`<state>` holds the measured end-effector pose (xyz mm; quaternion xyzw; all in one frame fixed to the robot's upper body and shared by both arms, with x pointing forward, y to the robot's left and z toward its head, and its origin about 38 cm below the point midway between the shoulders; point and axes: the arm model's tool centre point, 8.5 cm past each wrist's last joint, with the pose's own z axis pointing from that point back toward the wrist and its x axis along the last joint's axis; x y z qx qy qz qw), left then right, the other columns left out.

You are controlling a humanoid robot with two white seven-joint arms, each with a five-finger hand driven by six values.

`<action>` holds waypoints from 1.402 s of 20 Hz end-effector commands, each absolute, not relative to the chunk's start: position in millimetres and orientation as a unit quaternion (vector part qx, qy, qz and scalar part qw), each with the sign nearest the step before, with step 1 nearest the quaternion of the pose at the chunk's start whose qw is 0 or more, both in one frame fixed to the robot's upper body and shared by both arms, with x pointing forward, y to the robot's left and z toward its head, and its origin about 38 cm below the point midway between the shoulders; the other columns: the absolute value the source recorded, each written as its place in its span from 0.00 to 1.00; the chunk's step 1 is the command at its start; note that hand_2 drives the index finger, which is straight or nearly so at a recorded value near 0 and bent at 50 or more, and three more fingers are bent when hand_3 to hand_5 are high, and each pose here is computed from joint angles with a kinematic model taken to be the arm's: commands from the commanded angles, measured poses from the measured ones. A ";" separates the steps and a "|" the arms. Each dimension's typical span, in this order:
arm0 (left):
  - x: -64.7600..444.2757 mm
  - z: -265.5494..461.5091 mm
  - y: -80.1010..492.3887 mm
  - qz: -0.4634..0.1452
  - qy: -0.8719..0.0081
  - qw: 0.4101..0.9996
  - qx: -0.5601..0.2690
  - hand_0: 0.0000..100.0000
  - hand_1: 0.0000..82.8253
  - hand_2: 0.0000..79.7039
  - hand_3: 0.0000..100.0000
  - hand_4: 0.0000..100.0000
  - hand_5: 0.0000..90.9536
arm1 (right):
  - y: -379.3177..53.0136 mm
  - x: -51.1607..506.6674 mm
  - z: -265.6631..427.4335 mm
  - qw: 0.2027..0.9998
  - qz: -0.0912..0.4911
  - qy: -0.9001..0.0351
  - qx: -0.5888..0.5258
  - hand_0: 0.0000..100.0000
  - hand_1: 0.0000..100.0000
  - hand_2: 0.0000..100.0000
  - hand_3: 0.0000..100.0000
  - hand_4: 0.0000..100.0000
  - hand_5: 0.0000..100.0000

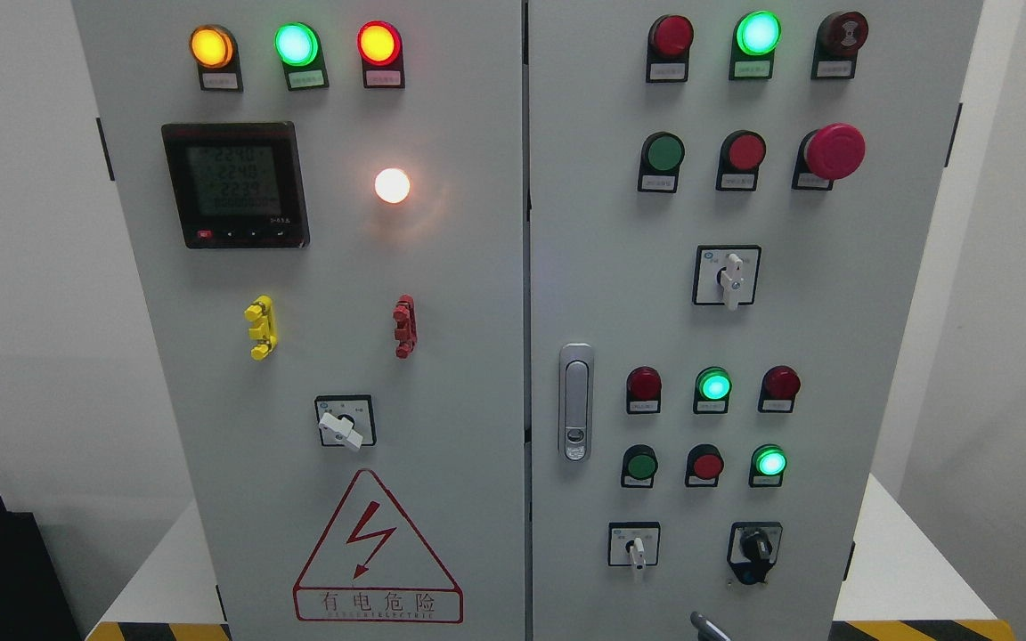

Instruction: Release door handle

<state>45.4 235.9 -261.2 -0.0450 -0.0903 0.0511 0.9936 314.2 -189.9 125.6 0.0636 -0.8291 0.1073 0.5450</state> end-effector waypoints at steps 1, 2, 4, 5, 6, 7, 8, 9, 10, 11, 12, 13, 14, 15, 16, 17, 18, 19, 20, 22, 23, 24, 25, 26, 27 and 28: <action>39.6 -261.4 236.3 0.057 -0.082 0.994 -0.044 0.12 0.47 0.00 0.00 0.00 0.00 | -189.5 316.0 122.6 0.549 0.109 -0.826 0.064 0.36 0.14 0.00 0.04 0.00 0.00; 39.6 -261.4 236.3 0.057 -0.082 0.994 -0.044 0.12 0.47 0.00 0.00 0.00 0.00 | -188.7 316.7 121.2 0.551 0.108 -0.825 0.065 0.36 0.14 0.00 0.04 0.00 0.00; 39.6 -261.4 236.3 0.057 -0.082 0.994 -0.044 0.12 0.47 0.00 0.00 0.00 0.00 | -184.3 317.8 123.1 0.548 0.101 -0.828 0.069 0.36 0.15 0.00 0.04 0.00 0.00; 39.6 -261.4 236.3 0.057 -0.082 0.994 -0.044 0.12 0.47 0.00 0.00 0.00 0.00 | -183.9 317.9 122.7 0.548 0.101 -0.827 0.069 0.36 0.15 0.00 0.04 0.00 0.00; 39.6 -261.4 236.3 0.057 -0.082 0.994 -0.044 0.12 0.47 0.00 0.00 0.00 0.00 | -182.8 317.7 122.9 0.546 0.105 -0.828 0.066 0.36 0.15 0.00 0.04 0.00 0.00; 39.6 -261.4 236.3 0.057 -0.082 0.994 -0.044 0.12 0.47 0.00 0.00 0.00 0.00 | -182.9 317.9 123.8 0.543 0.114 -0.830 0.057 0.36 0.15 0.00 0.04 0.00 0.00; 39.6 -261.4 236.3 0.057 -0.082 0.994 -0.044 0.12 0.47 0.00 0.00 0.00 0.00 | -182.4 317.7 124.4 0.538 0.123 -0.832 0.046 0.36 0.15 0.00 0.04 0.00 0.00; 39.6 -261.4 235.3 0.057 -0.082 0.994 -0.045 0.12 0.47 0.00 0.00 0.00 0.00 | -182.9 317.6 125.5 0.532 0.134 -0.835 0.030 0.36 0.15 0.00 0.03 0.00 0.00; 39.6 -261.4 236.3 0.057 -0.082 0.994 -0.044 0.12 0.47 0.00 0.00 0.00 0.00 | -181.0 317.0 127.1 0.525 0.137 -0.840 0.020 0.36 0.16 0.00 0.03 0.00 0.00; 39.6 -261.4 236.3 0.057 -0.082 0.994 -0.044 0.12 0.47 0.00 0.00 0.00 0.00 | -179.8 315.6 129.9 0.511 0.143 -0.847 0.008 0.36 0.16 0.00 0.02 0.00 0.00; 39.6 -261.4 236.3 0.057 -0.082 0.994 -0.044 0.12 0.47 0.00 0.00 0.00 0.00 | -178.4 313.9 133.1 0.493 0.155 -0.856 -0.009 0.36 0.16 0.00 0.02 0.00 0.00; 39.6 -261.4 236.3 0.057 -0.082 0.994 -0.044 0.12 0.47 0.00 0.00 0.00 0.00 | -176.9 312.1 134.7 0.480 0.168 -0.861 -0.028 0.36 0.16 0.00 0.02 0.00 0.00; 39.6 -261.4 236.3 0.057 -0.082 0.994 -0.044 0.12 0.47 0.00 0.00 0.00 0.00 | -174.2 310.8 135.9 0.468 0.178 -0.864 -0.051 0.36 0.16 0.00 0.02 0.00 0.00; 39.6 -261.4 236.3 0.057 -0.082 0.994 -0.044 0.12 0.47 0.00 0.00 0.00 0.00 | -170.8 309.4 136.6 0.458 0.184 -0.866 -0.078 0.36 0.17 0.00 0.02 0.00 0.00; 39.6 -261.4 236.3 0.057 -0.082 0.994 -0.044 0.12 0.47 0.00 0.00 0.00 0.00 | -166.9 308.7 138.4 0.447 0.185 -0.869 -0.103 0.36 0.17 0.00 0.03 0.00 0.00; 39.6 -261.4 236.3 0.057 -0.082 0.994 -0.044 0.12 0.47 0.00 0.00 0.00 0.00 | -161.6 308.0 140.2 0.438 0.184 -0.872 -0.120 0.35 0.19 0.00 0.07 0.00 0.00; 39.6 -261.4 236.3 0.057 -0.082 0.994 -0.044 0.12 0.47 0.00 0.00 0.00 0.00 | -155.1 307.6 141.9 0.431 0.182 -0.873 -0.135 0.35 0.21 0.00 0.11 0.05 0.00; 39.6 -261.4 236.3 0.057 -0.082 0.994 -0.044 0.12 0.47 0.00 0.00 0.00 0.00 | -148.7 308.2 145.3 0.421 0.185 -0.875 -0.151 0.35 0.22 0.00 0.12 0.10 0.00; 39.6 -261.4 235.3 0.057 -0.082 0.994 -0.045 0.12 0.47 0.00 0.00 0.00 0.00 | -146.6 308.7 148.2 0.410 0.190 -0.876 -0.167 0.35 0.28 0.00 0.22 0.26 0.12; 39.6 -261.4 236.3 0.057 -0.082 0.994 -0.044 0.12 0.47 0.00 0.00 0.00 0.00 | -144.0 309.8 156.3 0.385 0.193 -0.880 -0.201 0.37 0.32 0.00 0.35 0.34 0.23; 39.6 -261.4 235.3 0.057 -0.082 0.994 -0.045 0.12 0.47 0.00 0.00 0.00 0.00 | -138.9 310.2 161.1 0.371 0.193 -0.882 -0.218 0.37 0.34 0.00 0.44 0.39 0.30; 39.6 -261.4 236.3 0.057 -0.082 0.994 -0.044 0.12 0.47 0.00 0.00 0.00 0.00 | -134.5 312.3 167.7 0.356 0.195 -0.882 -0.240 0.36 0.38 0.00 0.51 0.45 0.40; 39.6 -261.4 236.3 0.057 -0.082 0.994 -0.044 0.12 0.47 0.00 0.00 0.00 0.00 | -132.9 315.5 172.5 0.348 0.192 -0.878 -0.266 0.37 0.38 0.00 0.53 0.46 0.42; 39.6 -261.4 236.3 0.057 -0.082 0.994 -0.044 0.12 0.47 0.00 0.00 0.00 0.00 | -132.0 319.6 177.7 0.344 0.188 -0.871 -0.295 0.36 0.41 0.00 0.58 0.51 0.53; 39.6 -261.4 236.3 0.057 -0.082 0.994 -0.044 0.12 0.47 0.00 0.00 0.00 0.00 | -129.2 321.8 181.1 0.339 0.189 -0.867 -0.313 0.36 0.44 0.00 0.63 0.57 0.61; 39.6 -261.4 236.3 0.057 -0.082 0.994 -0.044 0.12 0.47 0.00 0.00 0.00 0.00 | -128.4 323.2 183.5 0.331 0.195 -0.864 -0.325 0.36 0.45 0.00 0.64 0.58 0.63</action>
